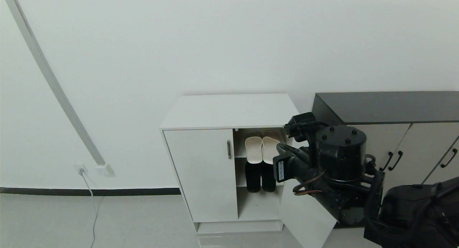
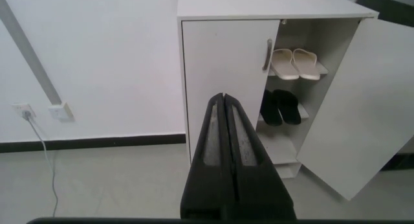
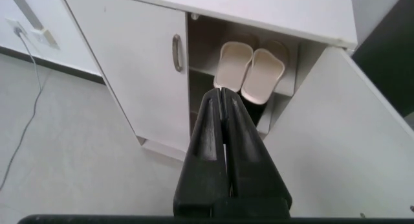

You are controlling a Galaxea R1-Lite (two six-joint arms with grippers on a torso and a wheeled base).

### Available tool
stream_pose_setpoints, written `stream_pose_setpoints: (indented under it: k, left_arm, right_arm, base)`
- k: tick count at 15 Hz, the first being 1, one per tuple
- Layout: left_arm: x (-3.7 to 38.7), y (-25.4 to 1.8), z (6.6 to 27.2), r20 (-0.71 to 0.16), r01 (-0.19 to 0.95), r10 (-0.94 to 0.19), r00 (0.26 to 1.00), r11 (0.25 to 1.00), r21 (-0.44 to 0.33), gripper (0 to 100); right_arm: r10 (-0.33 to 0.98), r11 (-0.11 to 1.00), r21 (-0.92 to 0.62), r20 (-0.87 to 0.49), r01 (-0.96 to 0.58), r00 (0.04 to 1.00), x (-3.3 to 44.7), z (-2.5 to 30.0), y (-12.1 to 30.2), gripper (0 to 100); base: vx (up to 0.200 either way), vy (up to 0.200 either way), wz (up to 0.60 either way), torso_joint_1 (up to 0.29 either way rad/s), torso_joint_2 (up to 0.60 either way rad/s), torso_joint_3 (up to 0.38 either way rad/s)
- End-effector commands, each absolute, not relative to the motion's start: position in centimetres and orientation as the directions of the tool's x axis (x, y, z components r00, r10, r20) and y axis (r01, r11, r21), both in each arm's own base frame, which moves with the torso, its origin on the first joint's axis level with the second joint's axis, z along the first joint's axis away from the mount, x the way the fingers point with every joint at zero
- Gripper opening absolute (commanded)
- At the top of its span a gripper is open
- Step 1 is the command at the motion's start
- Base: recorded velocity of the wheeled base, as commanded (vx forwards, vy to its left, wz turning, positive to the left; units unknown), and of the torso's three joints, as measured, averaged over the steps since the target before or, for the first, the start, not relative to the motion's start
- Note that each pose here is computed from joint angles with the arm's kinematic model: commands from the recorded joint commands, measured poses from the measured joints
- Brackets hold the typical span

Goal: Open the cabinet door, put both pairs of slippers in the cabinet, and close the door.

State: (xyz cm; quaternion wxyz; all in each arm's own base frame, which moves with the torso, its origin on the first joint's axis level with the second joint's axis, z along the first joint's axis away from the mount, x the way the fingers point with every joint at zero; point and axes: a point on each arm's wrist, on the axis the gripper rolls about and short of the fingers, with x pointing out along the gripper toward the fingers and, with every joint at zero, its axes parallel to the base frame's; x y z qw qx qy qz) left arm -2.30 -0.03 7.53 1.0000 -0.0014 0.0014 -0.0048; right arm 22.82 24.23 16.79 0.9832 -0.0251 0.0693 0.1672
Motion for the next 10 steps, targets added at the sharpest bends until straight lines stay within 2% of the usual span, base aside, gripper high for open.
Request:
stream_pose_setpoints:
  k: [1, 10]
  left_arm:
    - [-2.29, -0.03, 7.53, -0.005, 0.009, -0.009, 1.0, 1.0, -0.003, 0]
    - [-2.29, -0.03, 7.53, -0.005, 0.009, -0.009, 1.0, 1.0, -0.003, 0]
  right_arm:
    - [0.324, 0.942, -0.034, -0.152, -0.333, 0.934, 22.83, 16.46, 24.17, 0]
    - [0.316, 0.944, -0.048, -0.155, -0.327, 0.936, 22.9, 16.34, 23.94, 0]
  base:
    - [0.0, 0.0, 0.0, 0.0, 0.0, 0.0]
    - [0.0, 0.0, 0.0, 0.0, 0.0, 0.0]
